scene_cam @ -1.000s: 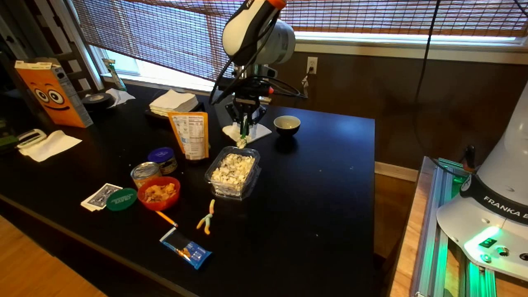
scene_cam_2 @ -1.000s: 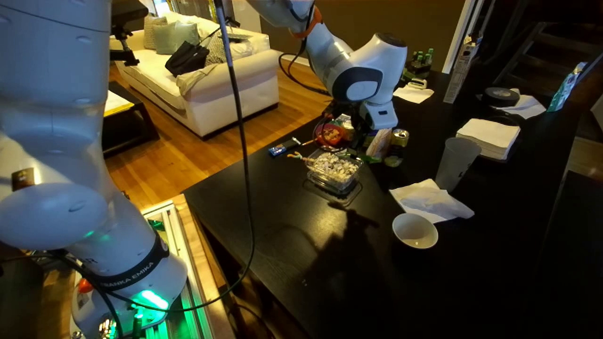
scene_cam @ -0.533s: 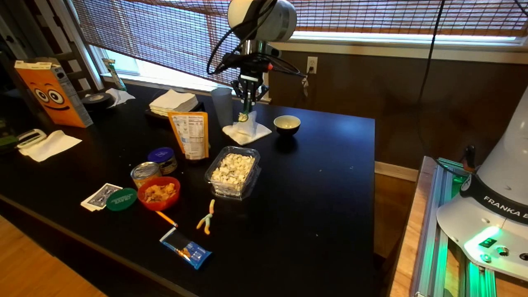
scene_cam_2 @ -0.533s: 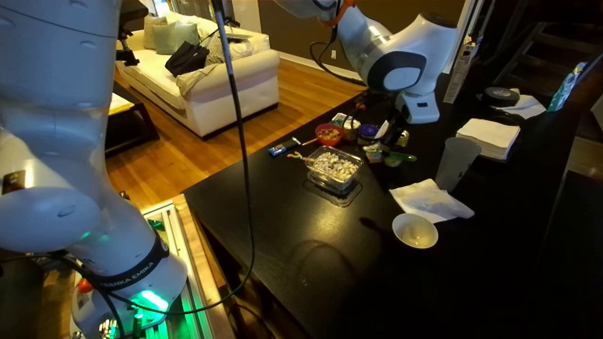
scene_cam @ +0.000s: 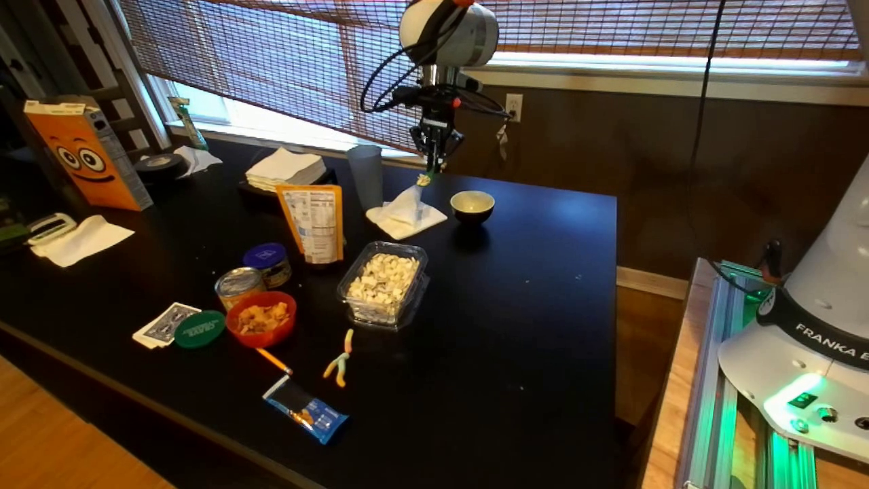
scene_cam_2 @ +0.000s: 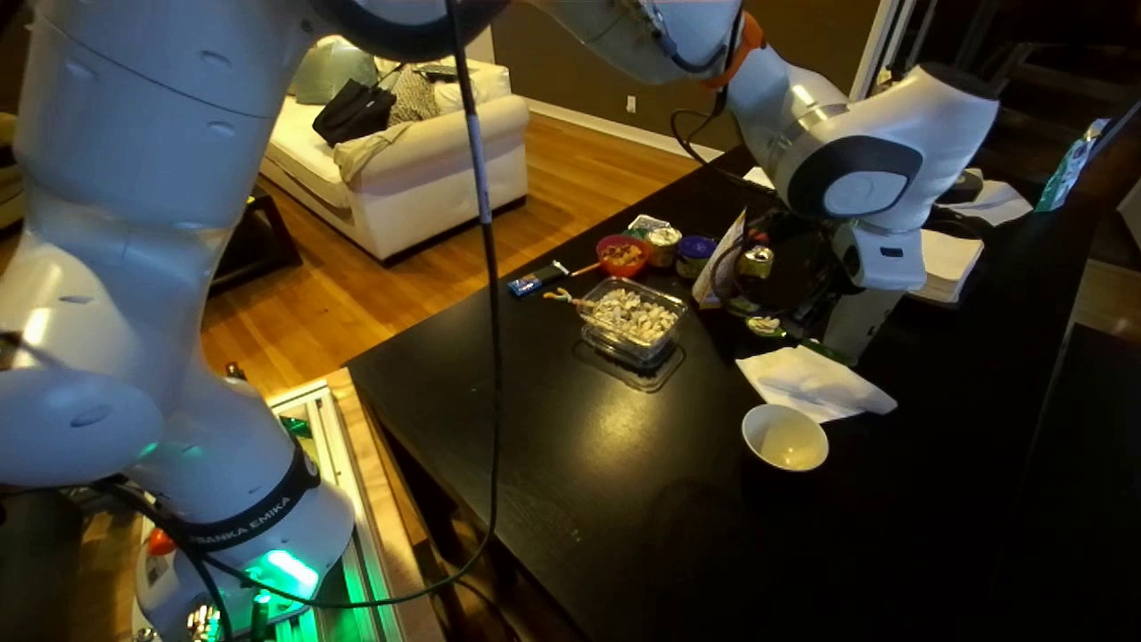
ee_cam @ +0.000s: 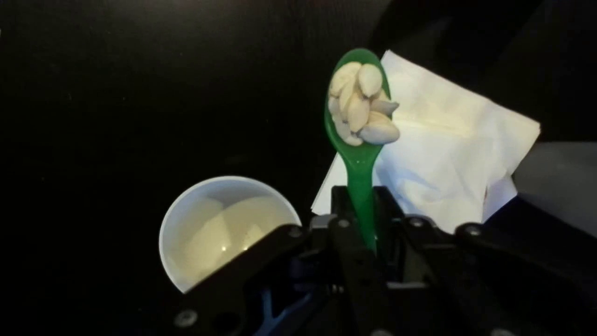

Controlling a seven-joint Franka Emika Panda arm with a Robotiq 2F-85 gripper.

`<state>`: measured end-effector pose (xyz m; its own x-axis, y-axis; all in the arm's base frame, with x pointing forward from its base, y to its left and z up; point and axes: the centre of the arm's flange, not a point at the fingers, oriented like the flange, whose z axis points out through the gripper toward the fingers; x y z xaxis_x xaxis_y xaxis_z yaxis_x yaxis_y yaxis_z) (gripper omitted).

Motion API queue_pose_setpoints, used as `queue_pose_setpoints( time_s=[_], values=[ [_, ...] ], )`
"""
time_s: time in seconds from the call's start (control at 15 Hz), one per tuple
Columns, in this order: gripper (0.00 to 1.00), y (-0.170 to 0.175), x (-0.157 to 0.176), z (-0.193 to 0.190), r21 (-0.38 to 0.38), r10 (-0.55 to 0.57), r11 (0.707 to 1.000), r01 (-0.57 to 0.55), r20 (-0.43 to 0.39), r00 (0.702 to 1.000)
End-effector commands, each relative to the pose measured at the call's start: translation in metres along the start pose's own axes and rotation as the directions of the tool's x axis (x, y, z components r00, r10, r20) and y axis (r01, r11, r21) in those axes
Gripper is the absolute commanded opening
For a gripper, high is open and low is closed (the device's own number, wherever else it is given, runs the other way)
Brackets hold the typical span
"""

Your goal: Pick up the green spoon get some of the objects from the rectangle bowl and put it on the bowl on the right

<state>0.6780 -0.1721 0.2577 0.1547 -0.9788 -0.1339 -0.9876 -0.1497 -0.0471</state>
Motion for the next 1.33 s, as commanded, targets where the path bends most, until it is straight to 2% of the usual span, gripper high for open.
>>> queue_pose_setpoints(
  time_s=[0.0,0.13,0.27,0.33,0.67,0.73,0.87,1.27],
  values=[
    [0.04,-0.009,0.037,0.004,-0.047,0.027,0.999,-0.025,0.04,0.999],
    [0.04,-0.001,0.052,0.006,-0.084,0.009,0.996,-0.003,0.069,0.998],
    [0.04,0.001,0.062,0.008,-0.073,0.002,0.997,0.004,0.075,0.997],
    [0.16,0.015,0.05,0.008,-0.073,0.021,0.997,-0.017,0.056,0.998],
    [0.16,0.013,0.056,0.01,-0.07,0.014,0.997,-0.01,0.06,0.998],
    [0.04,0.013,0.055,0.011,-0.09,0.021,0.996,-0.017,0.051,0.998],
    [0.04,0.016,0.062,0.015,-0.092,0.047,0.995,-0.046,0.01,0.999],
    [0.04,0.032,0.095,0.023,-0.131,0.149,0.98,-0.153,-0.04,0.988]
  ],
)
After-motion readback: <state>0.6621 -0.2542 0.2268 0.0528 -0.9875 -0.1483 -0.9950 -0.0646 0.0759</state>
